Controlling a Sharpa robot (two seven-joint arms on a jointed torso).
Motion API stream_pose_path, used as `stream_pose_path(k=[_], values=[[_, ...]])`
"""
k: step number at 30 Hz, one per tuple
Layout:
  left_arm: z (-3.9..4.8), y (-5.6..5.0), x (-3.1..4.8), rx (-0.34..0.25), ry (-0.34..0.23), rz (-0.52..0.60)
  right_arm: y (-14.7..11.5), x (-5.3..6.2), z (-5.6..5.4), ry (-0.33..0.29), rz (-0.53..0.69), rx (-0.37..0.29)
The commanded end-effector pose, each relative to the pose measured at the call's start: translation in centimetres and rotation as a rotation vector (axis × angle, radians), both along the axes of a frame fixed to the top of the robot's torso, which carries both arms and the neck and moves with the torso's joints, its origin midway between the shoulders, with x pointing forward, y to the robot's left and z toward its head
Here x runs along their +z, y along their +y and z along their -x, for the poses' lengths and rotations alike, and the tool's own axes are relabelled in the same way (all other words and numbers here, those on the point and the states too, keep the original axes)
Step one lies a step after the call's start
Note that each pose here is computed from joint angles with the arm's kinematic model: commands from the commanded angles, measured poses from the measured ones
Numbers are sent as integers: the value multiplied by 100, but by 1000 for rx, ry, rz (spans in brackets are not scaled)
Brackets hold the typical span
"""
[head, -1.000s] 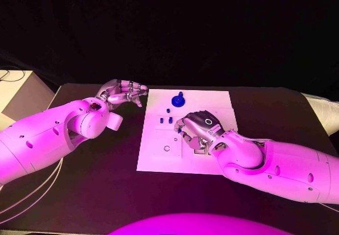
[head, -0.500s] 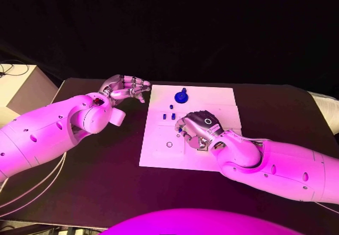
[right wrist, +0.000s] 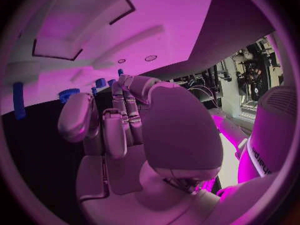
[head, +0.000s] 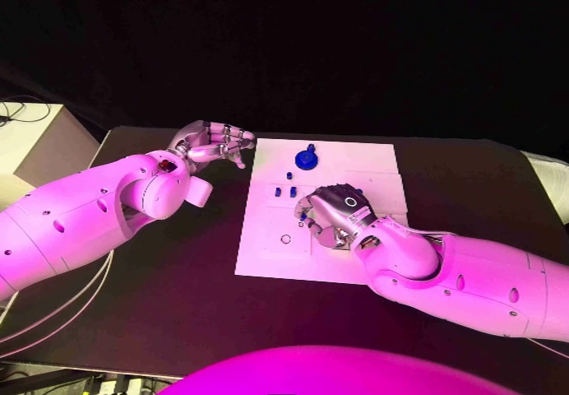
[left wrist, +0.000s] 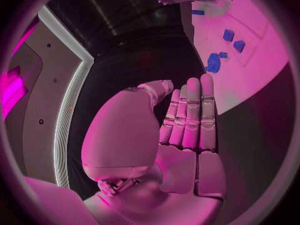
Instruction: Assemble the parts on the task board
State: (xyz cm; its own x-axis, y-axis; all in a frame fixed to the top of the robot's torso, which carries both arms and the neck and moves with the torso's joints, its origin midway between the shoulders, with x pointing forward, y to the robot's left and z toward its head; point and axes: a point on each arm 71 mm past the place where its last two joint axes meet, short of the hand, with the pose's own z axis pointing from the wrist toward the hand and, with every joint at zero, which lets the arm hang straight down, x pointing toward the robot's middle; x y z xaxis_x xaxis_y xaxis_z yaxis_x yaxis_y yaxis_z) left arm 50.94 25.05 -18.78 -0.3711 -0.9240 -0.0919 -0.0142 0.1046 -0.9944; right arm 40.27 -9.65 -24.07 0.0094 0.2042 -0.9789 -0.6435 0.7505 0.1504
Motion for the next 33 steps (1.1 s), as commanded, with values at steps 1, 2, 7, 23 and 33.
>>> stream_pose_path(k=[1, 2, 7, 23, 33], values=[[2, -14, 10, -6, -5, 7, 15, -3, 20, 5, 1, 17], [2, -13, 9, -6, -4, 7, 15, -4, 20, 6, 1, 17], [1, -12, 9, -6, -4, 7, 11, -12, 15, 9, 4, 16], [-3, -10, 3, -5, -3, 6, 14, -50, 11, 26, 14, 16], [-4, -9, 2, -4, -3, 6, 21, -54, 18, 28, 14, 18]])
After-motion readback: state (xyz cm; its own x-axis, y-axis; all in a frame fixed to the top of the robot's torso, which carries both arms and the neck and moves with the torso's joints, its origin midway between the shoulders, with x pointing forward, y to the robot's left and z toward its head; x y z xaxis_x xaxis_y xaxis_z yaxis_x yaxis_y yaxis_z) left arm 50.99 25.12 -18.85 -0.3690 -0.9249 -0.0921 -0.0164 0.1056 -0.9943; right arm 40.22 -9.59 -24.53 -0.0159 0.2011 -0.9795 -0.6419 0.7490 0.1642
